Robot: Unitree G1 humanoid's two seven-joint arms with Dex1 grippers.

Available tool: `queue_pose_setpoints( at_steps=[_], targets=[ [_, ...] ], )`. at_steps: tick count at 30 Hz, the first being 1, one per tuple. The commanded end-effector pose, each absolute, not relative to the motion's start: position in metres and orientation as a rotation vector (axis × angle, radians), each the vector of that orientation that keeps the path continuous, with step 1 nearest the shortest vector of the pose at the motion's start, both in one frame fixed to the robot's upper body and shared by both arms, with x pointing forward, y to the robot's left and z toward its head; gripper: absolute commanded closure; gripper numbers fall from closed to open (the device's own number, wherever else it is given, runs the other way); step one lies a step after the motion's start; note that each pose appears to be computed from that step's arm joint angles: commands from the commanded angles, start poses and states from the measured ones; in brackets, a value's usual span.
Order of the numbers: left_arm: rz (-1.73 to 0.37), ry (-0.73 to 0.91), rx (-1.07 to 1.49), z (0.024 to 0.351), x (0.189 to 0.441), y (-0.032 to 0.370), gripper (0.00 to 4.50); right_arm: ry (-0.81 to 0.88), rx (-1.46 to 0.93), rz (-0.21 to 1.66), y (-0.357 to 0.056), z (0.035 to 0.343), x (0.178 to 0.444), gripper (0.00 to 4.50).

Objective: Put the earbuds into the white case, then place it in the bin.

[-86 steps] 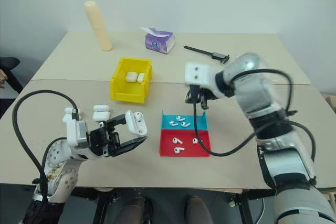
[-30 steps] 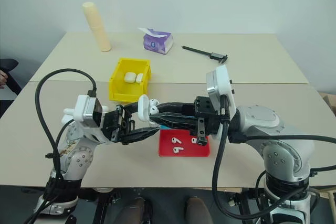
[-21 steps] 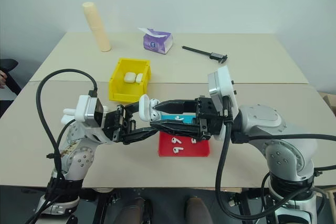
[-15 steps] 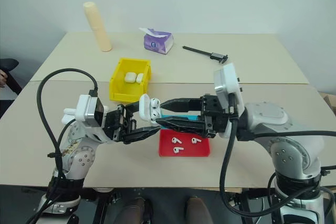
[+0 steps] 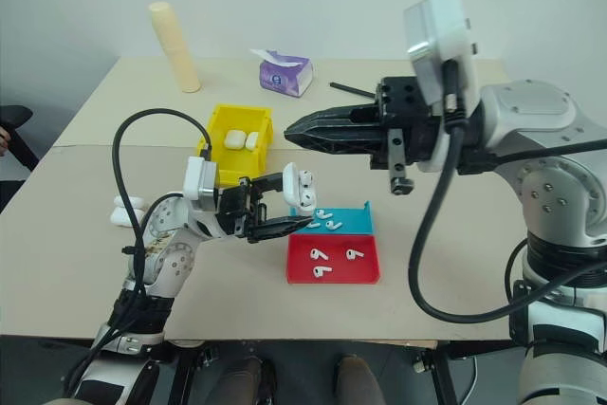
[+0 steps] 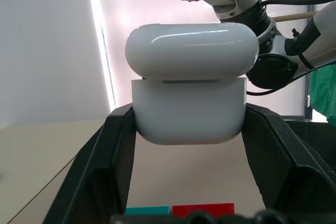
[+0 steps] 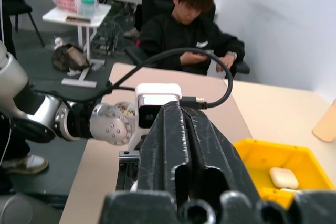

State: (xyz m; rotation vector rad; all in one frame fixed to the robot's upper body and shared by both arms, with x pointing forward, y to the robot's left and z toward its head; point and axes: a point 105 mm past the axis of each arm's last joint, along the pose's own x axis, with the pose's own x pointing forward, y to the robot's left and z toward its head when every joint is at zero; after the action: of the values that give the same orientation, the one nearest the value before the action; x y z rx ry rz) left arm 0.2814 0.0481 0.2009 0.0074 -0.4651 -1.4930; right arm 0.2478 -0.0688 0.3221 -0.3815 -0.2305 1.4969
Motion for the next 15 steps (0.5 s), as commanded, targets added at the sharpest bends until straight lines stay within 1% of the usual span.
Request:
queue_pose_setpoints(
  at_steps=[1, 4, 9, 15],
  targets=[
    [-1.481, -0.504, 0.04, 0.211, 0.285, 0.038, 1.75, -0.281, -0.507, 1.506, -0.058, 0.323, 0.245, 4.47],
    [-1.486, -0.515, 0.036, 0.213, 0.284, 0.036, 1.75, -0.261, -0.599, 1.494, -0.049, 0.311, 0.25, 4.47],
    [-1.475, -0.515, 0.061, 0.212, 0.286, 0.033, 1.75, -0.262, -0.688, 1.486, -0.044, 0.3, 0.252, 4.47],
    [-1.467, -0.551, 0.042, 0.216, 0.283, 0.036, 1.75, -0.246, -0.853, 1.433, -0.051, 0.286, 0.26, 4.47]
  ],
)
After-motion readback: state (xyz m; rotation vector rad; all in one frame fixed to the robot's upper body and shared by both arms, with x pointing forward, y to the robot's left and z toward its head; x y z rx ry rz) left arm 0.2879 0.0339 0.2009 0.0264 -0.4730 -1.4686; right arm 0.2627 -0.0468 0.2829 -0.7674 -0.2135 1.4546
